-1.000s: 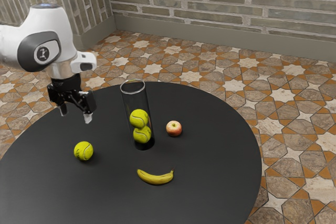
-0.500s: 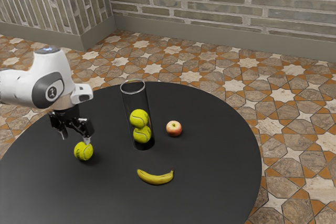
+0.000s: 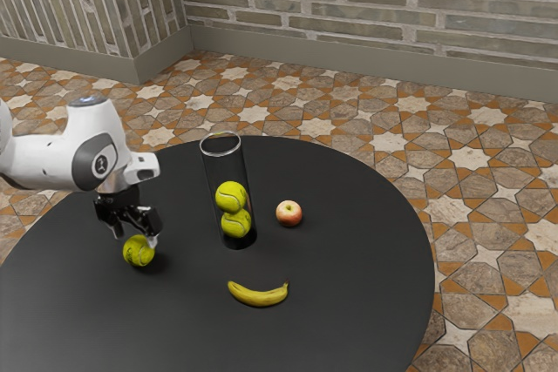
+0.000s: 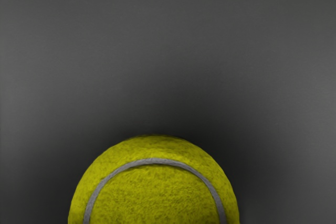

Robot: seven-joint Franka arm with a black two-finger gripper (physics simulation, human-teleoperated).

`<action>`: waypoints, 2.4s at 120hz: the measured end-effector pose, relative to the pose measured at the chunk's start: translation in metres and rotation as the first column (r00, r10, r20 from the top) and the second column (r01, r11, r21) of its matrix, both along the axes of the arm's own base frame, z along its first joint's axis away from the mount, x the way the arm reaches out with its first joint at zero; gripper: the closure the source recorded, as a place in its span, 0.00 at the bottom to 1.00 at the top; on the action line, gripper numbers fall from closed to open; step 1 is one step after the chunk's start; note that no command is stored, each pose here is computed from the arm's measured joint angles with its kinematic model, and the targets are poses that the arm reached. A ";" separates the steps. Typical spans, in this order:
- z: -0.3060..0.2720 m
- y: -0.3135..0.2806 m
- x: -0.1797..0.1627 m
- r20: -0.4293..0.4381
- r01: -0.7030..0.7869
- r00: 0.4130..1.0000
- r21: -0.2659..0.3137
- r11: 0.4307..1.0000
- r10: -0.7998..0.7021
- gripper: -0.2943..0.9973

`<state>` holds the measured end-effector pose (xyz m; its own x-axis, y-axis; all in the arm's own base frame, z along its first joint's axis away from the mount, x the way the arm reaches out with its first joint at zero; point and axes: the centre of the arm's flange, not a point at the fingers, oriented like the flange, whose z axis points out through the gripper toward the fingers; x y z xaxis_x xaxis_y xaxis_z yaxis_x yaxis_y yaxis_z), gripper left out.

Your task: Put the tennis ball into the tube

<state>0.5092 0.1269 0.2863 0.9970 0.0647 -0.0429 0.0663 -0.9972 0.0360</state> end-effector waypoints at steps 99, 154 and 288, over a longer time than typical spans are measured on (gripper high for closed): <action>-0.045 0.013 0.014 -0.047 0.064 0.997 -0.015 0.998 -0.064 0.42; 0.111 -0.024 0.058 0.030 0.139 0.990 -0.017 0.990 -0.138 0.50; 0.221 -0.135 0.179 0.018 0.339 0.941 -0.067 0.938 -0.339 0.49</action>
